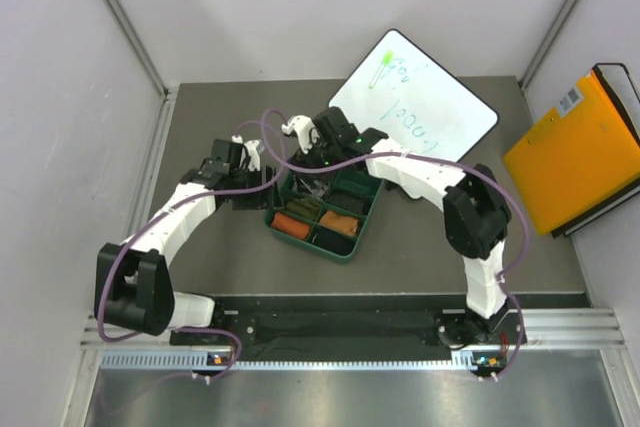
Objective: Roll the underwear
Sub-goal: Place the underwear in the storage box, then reset both arms
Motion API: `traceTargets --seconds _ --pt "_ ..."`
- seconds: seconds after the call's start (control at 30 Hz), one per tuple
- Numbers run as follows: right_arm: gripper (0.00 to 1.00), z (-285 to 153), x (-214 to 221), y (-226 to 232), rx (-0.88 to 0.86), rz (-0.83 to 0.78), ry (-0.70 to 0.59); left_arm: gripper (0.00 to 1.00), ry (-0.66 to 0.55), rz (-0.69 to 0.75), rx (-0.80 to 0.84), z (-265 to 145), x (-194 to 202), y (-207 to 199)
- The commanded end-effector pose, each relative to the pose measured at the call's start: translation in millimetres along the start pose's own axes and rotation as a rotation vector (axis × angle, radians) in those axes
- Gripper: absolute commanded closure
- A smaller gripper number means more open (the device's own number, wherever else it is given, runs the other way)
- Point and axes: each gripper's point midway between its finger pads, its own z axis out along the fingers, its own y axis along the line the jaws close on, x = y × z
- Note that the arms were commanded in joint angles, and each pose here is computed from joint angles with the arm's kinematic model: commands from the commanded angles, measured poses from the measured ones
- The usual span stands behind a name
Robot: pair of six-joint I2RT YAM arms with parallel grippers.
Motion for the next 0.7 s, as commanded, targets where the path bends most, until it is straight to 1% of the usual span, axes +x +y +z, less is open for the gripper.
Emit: traceTargets --seconds 0.0,0.03,0.07,0.1,0.13,0.17,0.2,0.23,0.3,0.33,0.37,0.43,0.47,0.5,0.53,0.57,0.6,0.67 --pt "0.15 -57 -38 -3 0.05 0.005 -0.132 0.08 -0.176 -0.029 -0.007 -26 -42 -10" --pt "0.13 -72 -46 -5 0.067 0.017 -0.169 0.01 -0.194 -0.034 -0.02 -29 -45 -9" --pt "0.12 -82 -49 -10 0.083 0.038 -0.191 0.01 -0.229 -0.031 -0.018 -36 -52 -12" --pt "0.12 -90 -43 -24 0.105 0.103 -0.201 0.01 -0.248 -0.039 -0.018 -40 -55 -13" --pt "0.11 -112 -53 -28 0.126 0.118 -0.257 0.01 -0.277 -0.052 -0.044 -45 -62 -10" --pt "0.11 -118 -45 -36 0.145 0.14 -0.261 0.01 -0.303 -0.062 -0.053 -52 -67 -11" --pt "0.11 -129 -46 -42 0.161 0.21 -0.285 0.01 -0.325 -0.069 -0.058 -57 -71 -11" --pt "0.1 -146 -42 -60 0.203 0.258 -0.309 0.01 -0.356 -0.074 -0.074 -64 -78 -11" --pt "0.1 -178 -36 -70 0.249 0.341 -0.371 0.01 -0.449 -0.109 -0.141 -81 -93 -1" --pt "0.1 -196 -29 -88 0.298 0.389 -0.401 0.01 -0.488 -0.125 -0.165 -88 -100 4" --pt "0.1 -217 -22 -87 0.328 0.41 -0.441 0.01 -0.553 -0.148 -0.23 -101 -108 15" --pt "0.09 -242 -8 -98 0.426 0.455 -0.472 0.01 -0.63 -0.174 -0.28 -117 -121 24" --pt "0.09 -260 0 -94 0.476 0.449 -0.495 0.01 -0.667 -0.186 -0.332 -127 -126 31" --pt "0.08 -269 11 -99 0.546 0.455 -0.487 0.01 -0.675 -0.192 -0.353 -132 -127 34" --pt "0.08 -277 17 -97 0.578 0.459 -0.493 0.01 -0.696 -0.197 -0.371 -140 -132 35" --pt "0.08 -281 32 -99 0.626 0.485 -0.479 0.01 -0.709 -0.2 -0.386 -145 -133 36" --pt "0.07 -300 36 -97 0.68 0.503 -0.524 0.01 -0.727 -0.215 -0.424 -152 -135 42" --pt "0.06 -303 54 -96 0.723 0.533 -0.527 0.01 -0.731 -0.222 -0.454 -158 -133 45"
